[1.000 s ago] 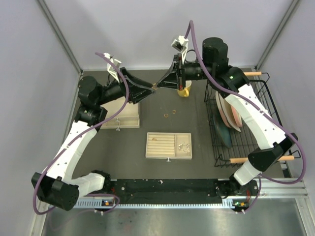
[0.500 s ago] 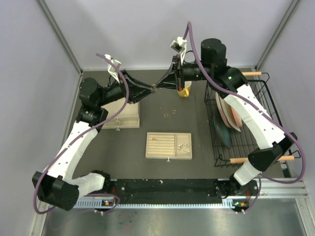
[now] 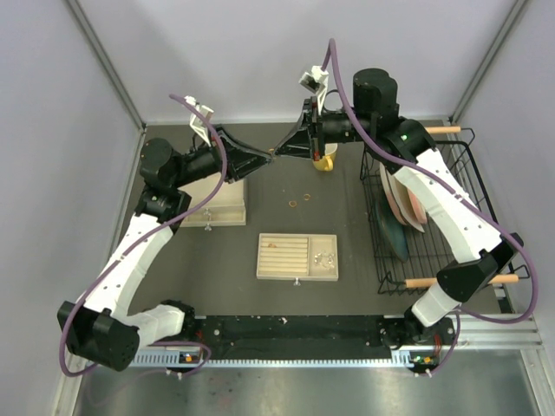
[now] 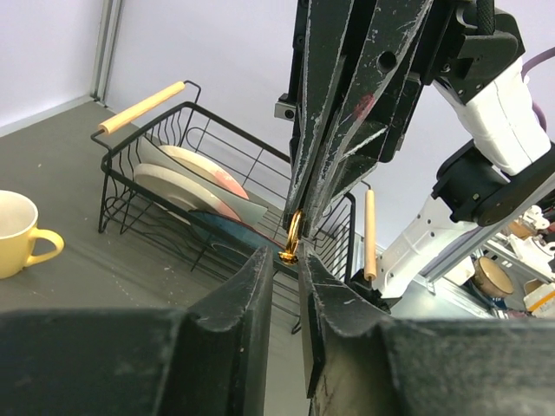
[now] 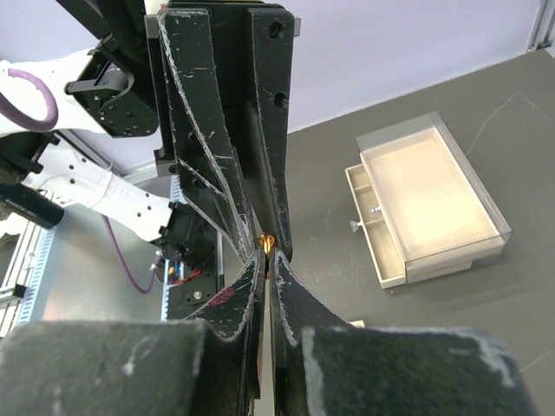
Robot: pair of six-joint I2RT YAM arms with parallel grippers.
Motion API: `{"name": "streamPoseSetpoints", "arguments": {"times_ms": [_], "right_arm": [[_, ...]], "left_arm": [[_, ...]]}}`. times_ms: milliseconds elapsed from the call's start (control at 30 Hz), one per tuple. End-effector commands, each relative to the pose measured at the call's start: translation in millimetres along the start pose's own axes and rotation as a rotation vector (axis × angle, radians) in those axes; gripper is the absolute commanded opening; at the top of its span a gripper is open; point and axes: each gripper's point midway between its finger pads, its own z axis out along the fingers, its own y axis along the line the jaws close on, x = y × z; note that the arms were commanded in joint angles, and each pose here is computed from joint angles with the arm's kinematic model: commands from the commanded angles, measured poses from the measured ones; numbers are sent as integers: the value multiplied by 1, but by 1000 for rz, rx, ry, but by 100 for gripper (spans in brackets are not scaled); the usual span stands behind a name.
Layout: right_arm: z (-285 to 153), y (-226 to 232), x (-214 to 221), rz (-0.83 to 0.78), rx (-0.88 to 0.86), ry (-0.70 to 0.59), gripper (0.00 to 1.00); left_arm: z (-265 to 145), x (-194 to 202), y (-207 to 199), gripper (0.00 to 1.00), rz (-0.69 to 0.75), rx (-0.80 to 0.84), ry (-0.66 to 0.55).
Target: Organize the mixed jewelry
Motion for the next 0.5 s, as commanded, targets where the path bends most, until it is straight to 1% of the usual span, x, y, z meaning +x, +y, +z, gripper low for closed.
{"name": "streamPoseSetpoints", "arguments": {"times_ms": [0,233,467], "right_arm": [[2,5,-10,-50,-11,-31,0],[3,3,-8,-51,-6,-26,0],[7,-2,-2,-46,2,-14,0]], "left_arm": [[1,-6,-7,22,28,30,-17],[0,-7,-10,15,25,39,-24],[0,-8,-11,3,16,46,-26]]}}
